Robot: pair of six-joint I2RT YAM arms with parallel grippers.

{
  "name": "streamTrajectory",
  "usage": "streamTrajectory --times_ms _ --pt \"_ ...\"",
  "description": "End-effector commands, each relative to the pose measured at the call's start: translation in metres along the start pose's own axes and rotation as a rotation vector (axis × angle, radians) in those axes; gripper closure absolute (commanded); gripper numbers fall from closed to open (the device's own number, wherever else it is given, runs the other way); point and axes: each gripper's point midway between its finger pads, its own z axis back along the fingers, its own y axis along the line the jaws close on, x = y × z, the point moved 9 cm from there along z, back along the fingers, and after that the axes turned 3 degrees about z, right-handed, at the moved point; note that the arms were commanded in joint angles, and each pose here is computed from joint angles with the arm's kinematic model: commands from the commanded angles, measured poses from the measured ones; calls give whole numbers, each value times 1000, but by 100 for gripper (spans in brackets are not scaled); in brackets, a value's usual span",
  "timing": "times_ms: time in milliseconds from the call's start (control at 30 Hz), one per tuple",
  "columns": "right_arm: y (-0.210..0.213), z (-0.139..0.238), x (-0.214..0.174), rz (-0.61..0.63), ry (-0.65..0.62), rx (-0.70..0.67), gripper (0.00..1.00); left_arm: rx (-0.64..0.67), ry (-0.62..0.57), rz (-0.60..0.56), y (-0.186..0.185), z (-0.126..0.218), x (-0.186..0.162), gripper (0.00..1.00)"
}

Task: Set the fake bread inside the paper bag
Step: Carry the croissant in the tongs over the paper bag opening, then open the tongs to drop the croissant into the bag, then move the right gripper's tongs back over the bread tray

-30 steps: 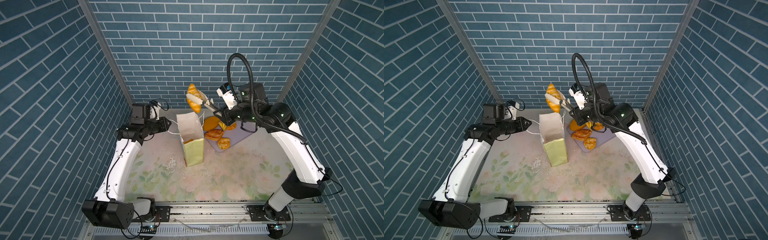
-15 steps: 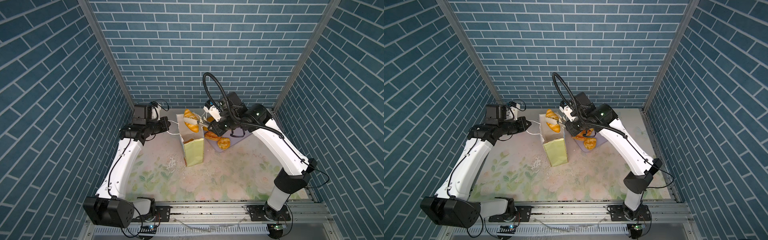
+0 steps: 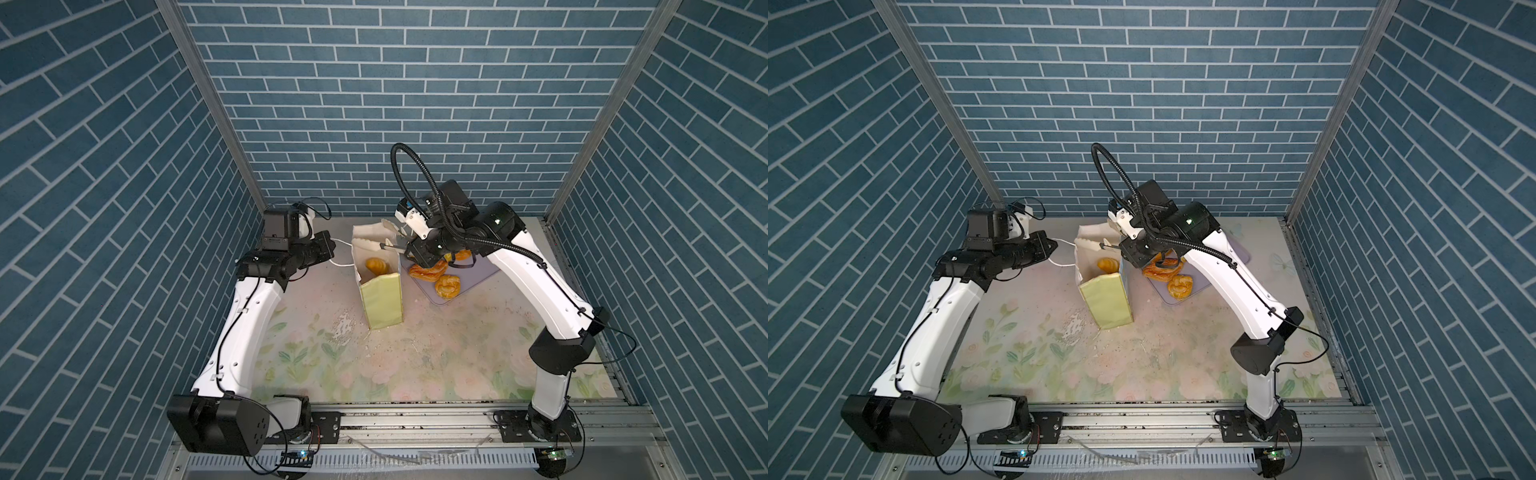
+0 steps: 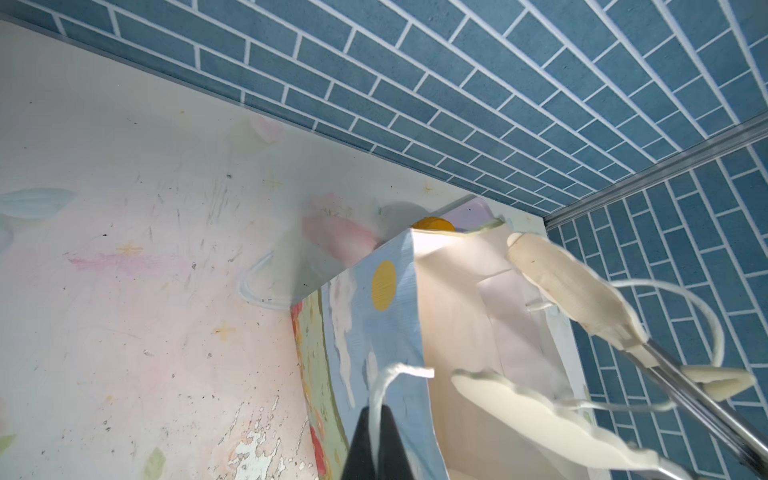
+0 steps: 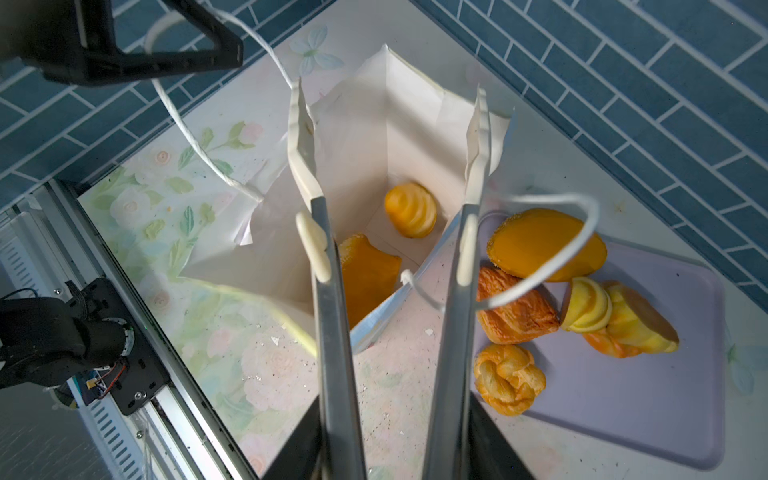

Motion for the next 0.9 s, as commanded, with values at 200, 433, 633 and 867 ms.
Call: streamTrajectory --times_ms 200,433,633,867 --pt "-24 46 17 -60 -196 -76 53 45 -54 35 14 16 -4 100" --pt "-51 80 11 -180 -294 -162 53 46 -70 28 12 29 -10 100" --pt "-78 83 -15 -275 -227 -285 53 35 -58 27 11 33 -14 100" --pt "-112 43 -69 -328 4 -408 53 30 -52 23 11 32 -14 100"
